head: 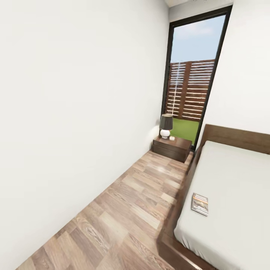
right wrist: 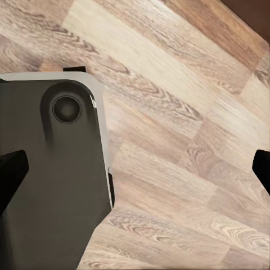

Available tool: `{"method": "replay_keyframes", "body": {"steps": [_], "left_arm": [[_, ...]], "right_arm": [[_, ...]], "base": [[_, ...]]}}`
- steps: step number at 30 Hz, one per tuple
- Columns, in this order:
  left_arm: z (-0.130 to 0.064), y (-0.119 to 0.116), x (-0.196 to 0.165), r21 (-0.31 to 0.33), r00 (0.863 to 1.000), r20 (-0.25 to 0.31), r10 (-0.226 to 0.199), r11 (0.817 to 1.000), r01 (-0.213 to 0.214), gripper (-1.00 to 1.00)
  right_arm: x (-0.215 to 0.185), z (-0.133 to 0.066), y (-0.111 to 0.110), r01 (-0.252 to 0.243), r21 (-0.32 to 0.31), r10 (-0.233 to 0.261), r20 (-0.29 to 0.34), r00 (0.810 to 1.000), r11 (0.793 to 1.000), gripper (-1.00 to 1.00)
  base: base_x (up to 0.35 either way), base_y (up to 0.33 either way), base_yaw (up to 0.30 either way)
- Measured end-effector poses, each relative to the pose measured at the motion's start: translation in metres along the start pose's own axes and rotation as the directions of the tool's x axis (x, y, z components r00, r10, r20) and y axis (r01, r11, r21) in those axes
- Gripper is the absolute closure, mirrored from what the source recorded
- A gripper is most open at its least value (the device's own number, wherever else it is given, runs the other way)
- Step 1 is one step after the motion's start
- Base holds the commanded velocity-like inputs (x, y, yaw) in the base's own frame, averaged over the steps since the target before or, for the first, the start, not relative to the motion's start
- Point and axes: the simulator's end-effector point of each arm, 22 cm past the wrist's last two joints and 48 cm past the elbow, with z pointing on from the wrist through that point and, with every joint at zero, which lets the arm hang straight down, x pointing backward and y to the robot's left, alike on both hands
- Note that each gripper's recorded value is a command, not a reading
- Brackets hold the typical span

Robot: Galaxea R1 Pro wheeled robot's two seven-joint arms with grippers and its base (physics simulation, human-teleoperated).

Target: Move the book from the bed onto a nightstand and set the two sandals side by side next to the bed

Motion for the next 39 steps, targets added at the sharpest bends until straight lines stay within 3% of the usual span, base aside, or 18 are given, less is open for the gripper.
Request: {"method": "replay_keyframes", "body": {"steps": [18, 39], "left_arm": [[-0.0001, 0.0000, 0.0000, 0.000, 1.000, 0.000, 0.000, 1.000, 0.000, -1.00], [0.0000, 0.0000, 0.0000, 0.000, 1.000, 0.000, 0.000, 1.000, 0.000, -1.00]], "right_arm": [[0.0000, 0.0000, -0.0005, 0.000, 0.001, 0.000, 0.000, 1.000, 1.000, -1.00], [0.0000, 0.0001, -0.0006, 0.000, 0.001, 0.000, 0.000, 1.000, 1.000, -1.00]], "base": [[0.131, 0.147, -0.293], [0.121, 0.020, -0.293]]}}
